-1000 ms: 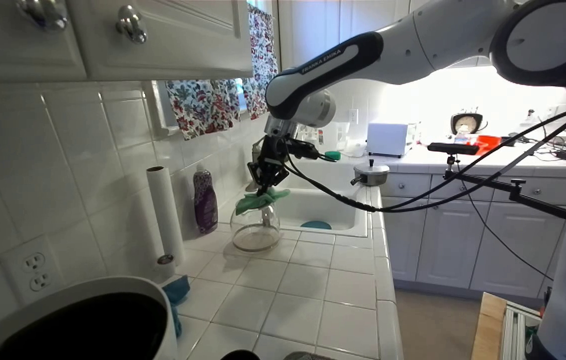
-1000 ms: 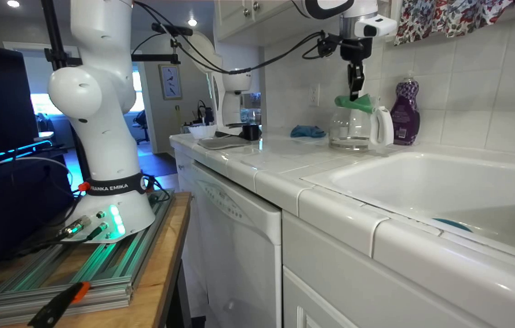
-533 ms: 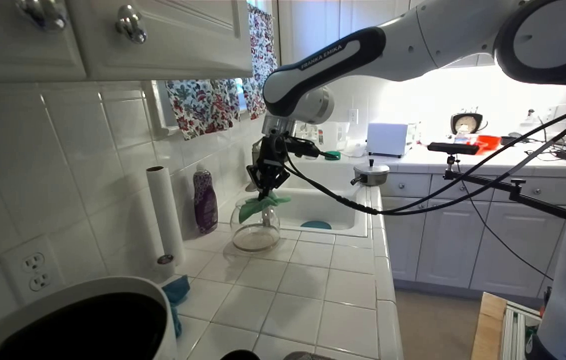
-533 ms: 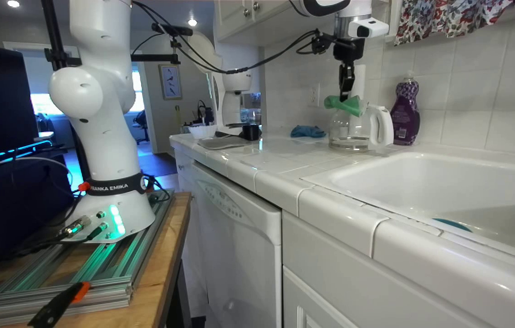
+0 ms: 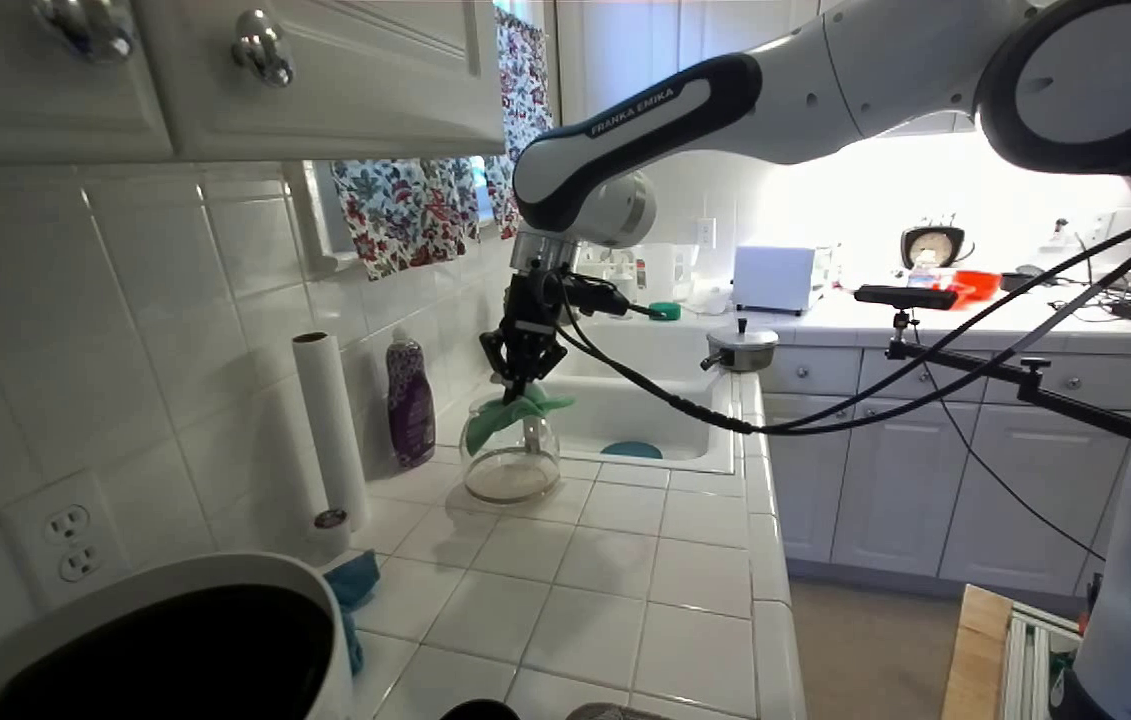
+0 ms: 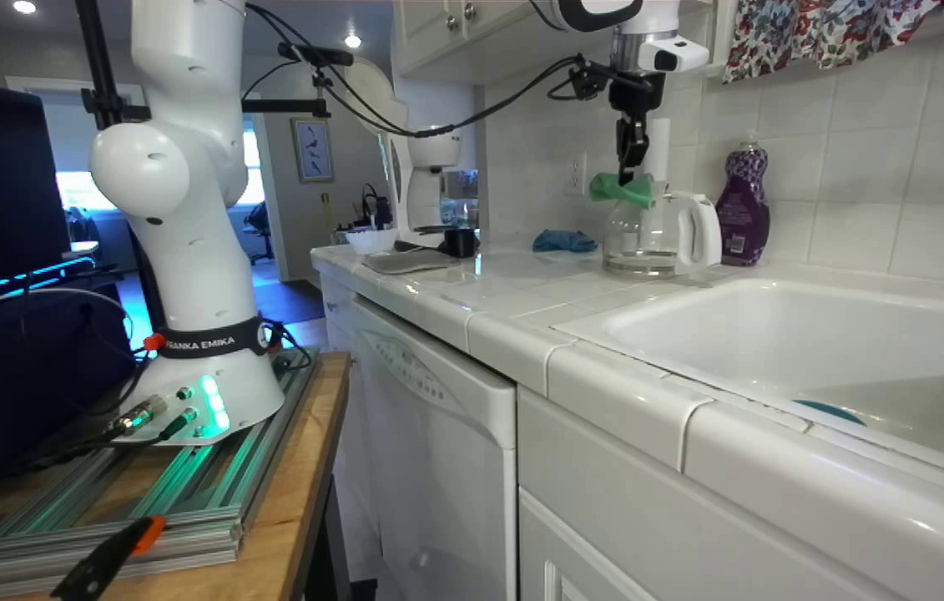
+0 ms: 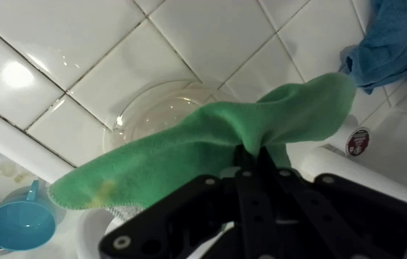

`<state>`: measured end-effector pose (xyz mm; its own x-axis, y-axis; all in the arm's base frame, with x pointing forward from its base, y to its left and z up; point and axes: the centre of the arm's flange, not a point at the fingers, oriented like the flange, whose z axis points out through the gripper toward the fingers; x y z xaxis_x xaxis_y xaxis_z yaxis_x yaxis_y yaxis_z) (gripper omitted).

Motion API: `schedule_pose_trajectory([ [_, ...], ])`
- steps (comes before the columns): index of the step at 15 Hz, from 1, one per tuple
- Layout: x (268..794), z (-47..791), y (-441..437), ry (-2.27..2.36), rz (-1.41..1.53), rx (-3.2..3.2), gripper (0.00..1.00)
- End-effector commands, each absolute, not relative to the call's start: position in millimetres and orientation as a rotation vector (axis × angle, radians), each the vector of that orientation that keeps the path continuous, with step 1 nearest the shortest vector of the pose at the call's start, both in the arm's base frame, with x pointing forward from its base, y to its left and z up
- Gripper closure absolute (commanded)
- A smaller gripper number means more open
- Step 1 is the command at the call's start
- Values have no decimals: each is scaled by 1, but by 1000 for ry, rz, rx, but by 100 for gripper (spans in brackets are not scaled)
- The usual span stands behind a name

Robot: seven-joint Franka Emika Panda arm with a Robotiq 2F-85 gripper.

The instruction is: Use the green towel to wipe the coffee maker.

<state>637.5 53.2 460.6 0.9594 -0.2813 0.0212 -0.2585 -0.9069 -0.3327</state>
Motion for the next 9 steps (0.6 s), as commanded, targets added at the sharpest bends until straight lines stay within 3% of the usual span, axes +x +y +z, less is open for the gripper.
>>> schedule_pose_trajectory([
  [1, 663, 461, 53, 335, -124, -2748, 99],
  [9, 690, 463, 38, 468, -198, -2769, 99],
])
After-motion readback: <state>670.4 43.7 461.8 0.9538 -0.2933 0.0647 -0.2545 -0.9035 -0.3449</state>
